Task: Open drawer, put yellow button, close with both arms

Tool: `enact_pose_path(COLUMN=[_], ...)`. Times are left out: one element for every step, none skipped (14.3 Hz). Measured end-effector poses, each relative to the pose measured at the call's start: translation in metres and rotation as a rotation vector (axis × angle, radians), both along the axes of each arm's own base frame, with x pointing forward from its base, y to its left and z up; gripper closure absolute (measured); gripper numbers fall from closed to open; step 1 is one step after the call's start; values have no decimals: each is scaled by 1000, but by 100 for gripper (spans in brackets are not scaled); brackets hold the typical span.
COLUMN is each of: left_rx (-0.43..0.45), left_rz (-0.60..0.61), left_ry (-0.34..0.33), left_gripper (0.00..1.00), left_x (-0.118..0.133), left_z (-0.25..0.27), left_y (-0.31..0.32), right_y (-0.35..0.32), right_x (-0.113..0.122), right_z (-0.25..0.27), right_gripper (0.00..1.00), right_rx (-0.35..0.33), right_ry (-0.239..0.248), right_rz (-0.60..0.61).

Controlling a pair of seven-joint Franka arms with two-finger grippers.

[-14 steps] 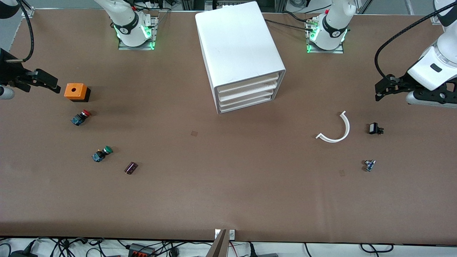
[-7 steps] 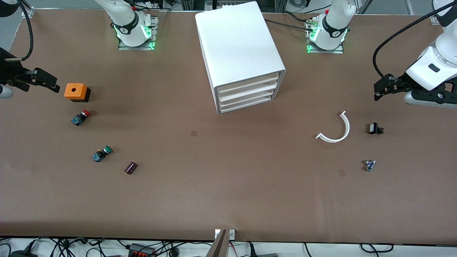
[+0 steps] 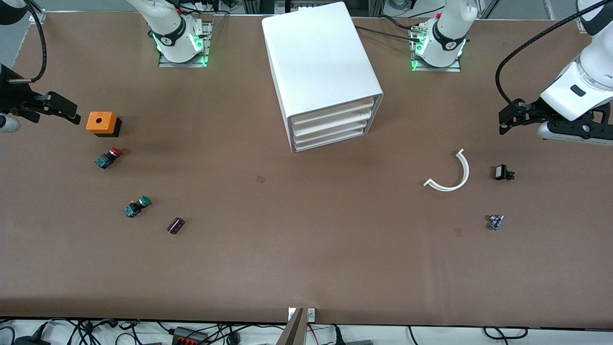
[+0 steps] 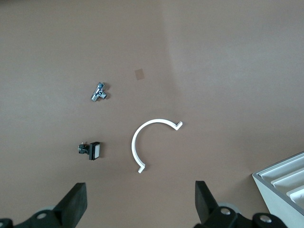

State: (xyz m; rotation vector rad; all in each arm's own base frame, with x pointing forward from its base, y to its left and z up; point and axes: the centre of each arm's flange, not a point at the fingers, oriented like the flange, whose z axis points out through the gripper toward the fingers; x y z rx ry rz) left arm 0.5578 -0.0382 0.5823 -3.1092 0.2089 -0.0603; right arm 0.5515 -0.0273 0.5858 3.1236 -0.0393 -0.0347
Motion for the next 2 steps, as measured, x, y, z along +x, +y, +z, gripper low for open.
enact_pose_path(left_rx=[0, 0], left_rz=[-1, -1], left_ry=[0, 0], left_gripper=[0, 0], left_x=[0, 0], left_z=[0, 0], left_y=[-1, -1], right_y=[0, 0], right_x=[0, 0], right_z=[0, 0], right_gripper=[0, 0], right_rx=[0, 0], right_ry=[-1, -2], right_rz=[0, 1])
